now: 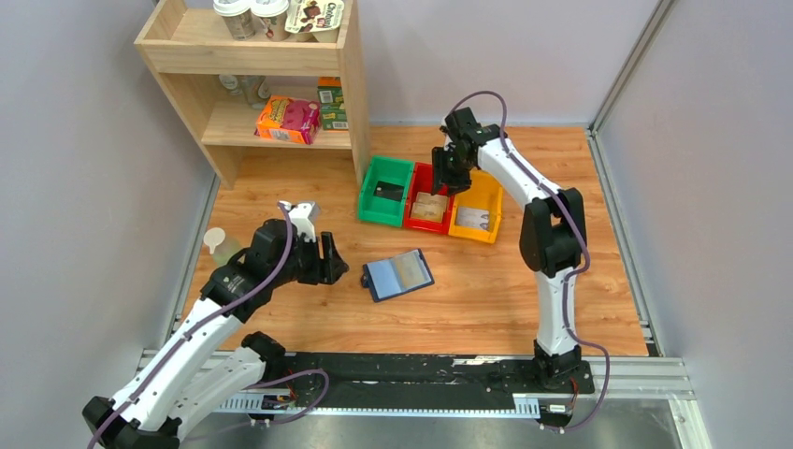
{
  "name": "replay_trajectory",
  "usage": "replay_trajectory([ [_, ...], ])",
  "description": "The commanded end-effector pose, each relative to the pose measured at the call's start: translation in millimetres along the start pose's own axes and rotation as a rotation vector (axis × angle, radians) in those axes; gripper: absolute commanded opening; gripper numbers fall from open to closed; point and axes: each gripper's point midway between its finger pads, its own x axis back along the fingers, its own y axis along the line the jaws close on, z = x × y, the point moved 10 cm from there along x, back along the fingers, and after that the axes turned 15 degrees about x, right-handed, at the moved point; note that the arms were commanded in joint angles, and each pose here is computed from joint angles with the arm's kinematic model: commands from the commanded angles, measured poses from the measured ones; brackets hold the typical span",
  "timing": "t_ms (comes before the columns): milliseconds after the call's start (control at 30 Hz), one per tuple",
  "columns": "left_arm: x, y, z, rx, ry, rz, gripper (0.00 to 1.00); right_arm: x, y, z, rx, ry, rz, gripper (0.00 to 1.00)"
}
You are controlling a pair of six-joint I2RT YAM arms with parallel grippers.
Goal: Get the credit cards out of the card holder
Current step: Place the credit card in the storage box.
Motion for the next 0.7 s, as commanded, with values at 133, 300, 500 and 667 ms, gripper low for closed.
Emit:
replay_trajectory([
  [133,-14,-15,6,0.094,0.086,0.161,0.66,82,44,26,0.195,-0.216,0.114,0.54],
  [300,-36,-27,6,0.156,0.096,0.206,0.64,84,66,73,0.190,-0.258,0.003,0.58],
  [500,-64,-42,4,0.213,0.130,0.138,0.60,73,84,126,0.144,-0.278,-0.194,0.59],
  [667,-92,-45,12,0.215,0.162,0.067,0.51,51,83,152,0.108,-0.272,-0.242,0.50],
])
